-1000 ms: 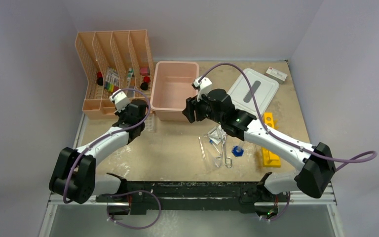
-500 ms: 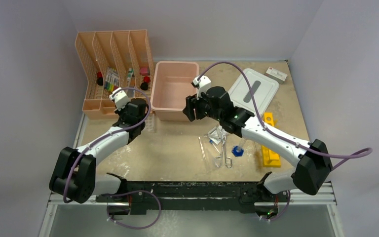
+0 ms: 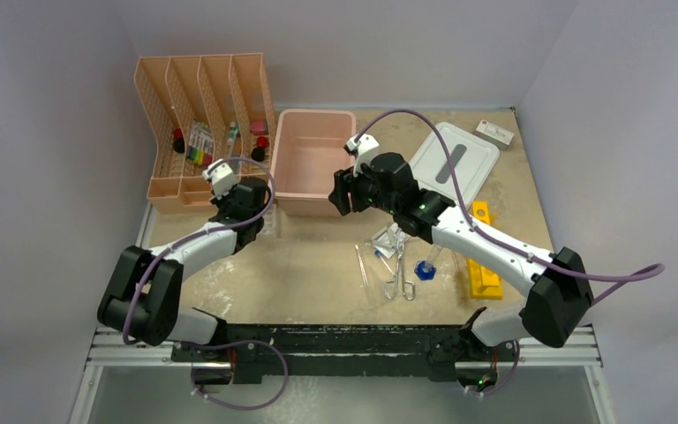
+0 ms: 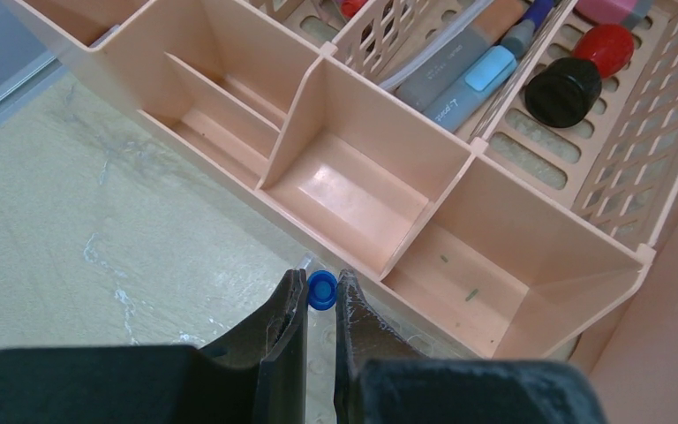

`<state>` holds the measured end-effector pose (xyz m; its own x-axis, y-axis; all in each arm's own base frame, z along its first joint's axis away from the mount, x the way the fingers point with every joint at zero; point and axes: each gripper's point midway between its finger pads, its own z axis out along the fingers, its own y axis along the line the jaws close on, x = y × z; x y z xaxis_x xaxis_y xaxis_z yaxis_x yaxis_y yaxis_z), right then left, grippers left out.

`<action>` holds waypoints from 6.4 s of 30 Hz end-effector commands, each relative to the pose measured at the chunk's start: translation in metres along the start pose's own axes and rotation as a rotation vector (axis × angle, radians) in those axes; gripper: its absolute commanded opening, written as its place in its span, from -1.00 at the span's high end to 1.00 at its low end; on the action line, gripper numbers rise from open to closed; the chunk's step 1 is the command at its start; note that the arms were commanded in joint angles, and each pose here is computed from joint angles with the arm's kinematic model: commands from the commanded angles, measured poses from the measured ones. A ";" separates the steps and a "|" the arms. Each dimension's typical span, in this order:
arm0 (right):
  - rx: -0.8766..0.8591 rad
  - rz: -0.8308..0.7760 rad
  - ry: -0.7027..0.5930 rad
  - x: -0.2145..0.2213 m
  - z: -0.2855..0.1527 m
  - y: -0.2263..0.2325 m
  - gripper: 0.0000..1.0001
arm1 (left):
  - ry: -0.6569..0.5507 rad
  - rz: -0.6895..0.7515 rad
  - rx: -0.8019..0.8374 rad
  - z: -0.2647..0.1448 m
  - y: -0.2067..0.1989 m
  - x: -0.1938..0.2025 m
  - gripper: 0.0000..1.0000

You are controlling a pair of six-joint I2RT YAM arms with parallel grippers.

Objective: Organize the chemistry lab equipment

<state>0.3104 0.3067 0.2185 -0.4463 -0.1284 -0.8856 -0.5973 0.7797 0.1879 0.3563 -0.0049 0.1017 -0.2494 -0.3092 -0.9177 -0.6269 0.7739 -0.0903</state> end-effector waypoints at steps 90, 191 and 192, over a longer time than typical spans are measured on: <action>0.492 0.171 0.717 0.253 -0.050 -0.065 0.39 | 0.166 -0.110 0.690 -0.128 -0.065 -0.106 -0.38; -0.233 -0.265 -0.078 -0.048 -0.024 0.060 -0.33 | 0.579 -0.032 1.116 -0.215 -0.146 -0.103 1.00; -0.234 -0.258 -0.092 -0.051 -0.025 0.060 -0.36 | 0.549 -0.016 1.064 -0.205 -0.141 -0.104 1.00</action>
<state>0.2775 0.3413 0.2470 -0.2420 -0.3467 -0.9062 -0.8362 0.5482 0.0136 0.3028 -0.2274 0.2804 -0.8017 -0.2953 -0.5197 0.2580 0.6133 -0.7465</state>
